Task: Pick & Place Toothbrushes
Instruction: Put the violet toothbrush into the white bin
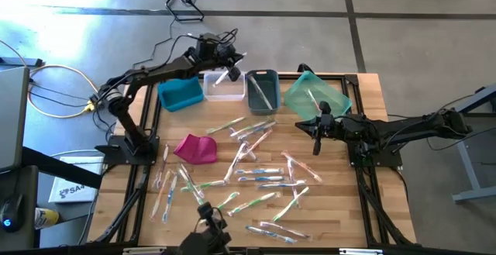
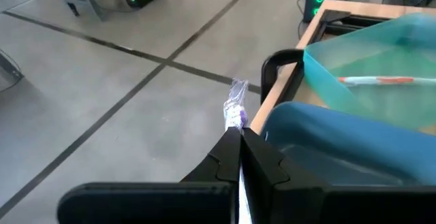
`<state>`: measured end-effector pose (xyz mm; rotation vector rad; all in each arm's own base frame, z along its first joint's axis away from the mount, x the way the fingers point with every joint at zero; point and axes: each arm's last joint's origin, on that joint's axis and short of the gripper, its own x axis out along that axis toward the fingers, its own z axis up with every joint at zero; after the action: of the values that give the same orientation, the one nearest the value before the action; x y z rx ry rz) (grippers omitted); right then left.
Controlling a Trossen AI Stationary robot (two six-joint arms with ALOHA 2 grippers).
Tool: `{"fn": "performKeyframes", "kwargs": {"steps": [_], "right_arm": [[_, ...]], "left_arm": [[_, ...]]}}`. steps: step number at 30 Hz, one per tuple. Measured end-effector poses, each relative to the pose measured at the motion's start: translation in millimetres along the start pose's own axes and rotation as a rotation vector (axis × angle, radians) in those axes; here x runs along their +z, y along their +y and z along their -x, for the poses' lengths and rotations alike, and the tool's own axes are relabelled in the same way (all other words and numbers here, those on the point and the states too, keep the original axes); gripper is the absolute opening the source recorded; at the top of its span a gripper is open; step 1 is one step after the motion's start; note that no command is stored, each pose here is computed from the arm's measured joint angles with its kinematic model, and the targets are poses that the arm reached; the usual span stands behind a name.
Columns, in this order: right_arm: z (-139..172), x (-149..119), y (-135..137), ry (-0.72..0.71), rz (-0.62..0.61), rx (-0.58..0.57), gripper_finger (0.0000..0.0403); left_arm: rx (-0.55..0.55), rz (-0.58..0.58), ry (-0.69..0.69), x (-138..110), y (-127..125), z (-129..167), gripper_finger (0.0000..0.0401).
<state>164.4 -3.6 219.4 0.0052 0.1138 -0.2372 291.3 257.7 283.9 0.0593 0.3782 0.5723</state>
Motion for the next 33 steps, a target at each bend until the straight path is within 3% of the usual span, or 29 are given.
{"fn": "performKeyframes", "kwargs": {"steps": [6, 14, 33], "right_arm": [[0.0, 0.0, 0.0, 0.0, -0.002, 0.0, 0.0004], [0.0, -0.7, 0.0, 0.007, -0.001, 0.0, 0.0004], [0.0, -0.7, 0.0, 0.007, -0.001, 0.0, 0.0004]], "left_arm": [[-0.004, -0.021, 0.036, -26.3, -1.7, -30.5, 0.0], [0.0, -0.04, 0.161, -47.4, 1.4, -38.5, 0.0], [-0.001, -0.079, 0.278, -57.9, -0.7, -36.3, 0.001]]}}
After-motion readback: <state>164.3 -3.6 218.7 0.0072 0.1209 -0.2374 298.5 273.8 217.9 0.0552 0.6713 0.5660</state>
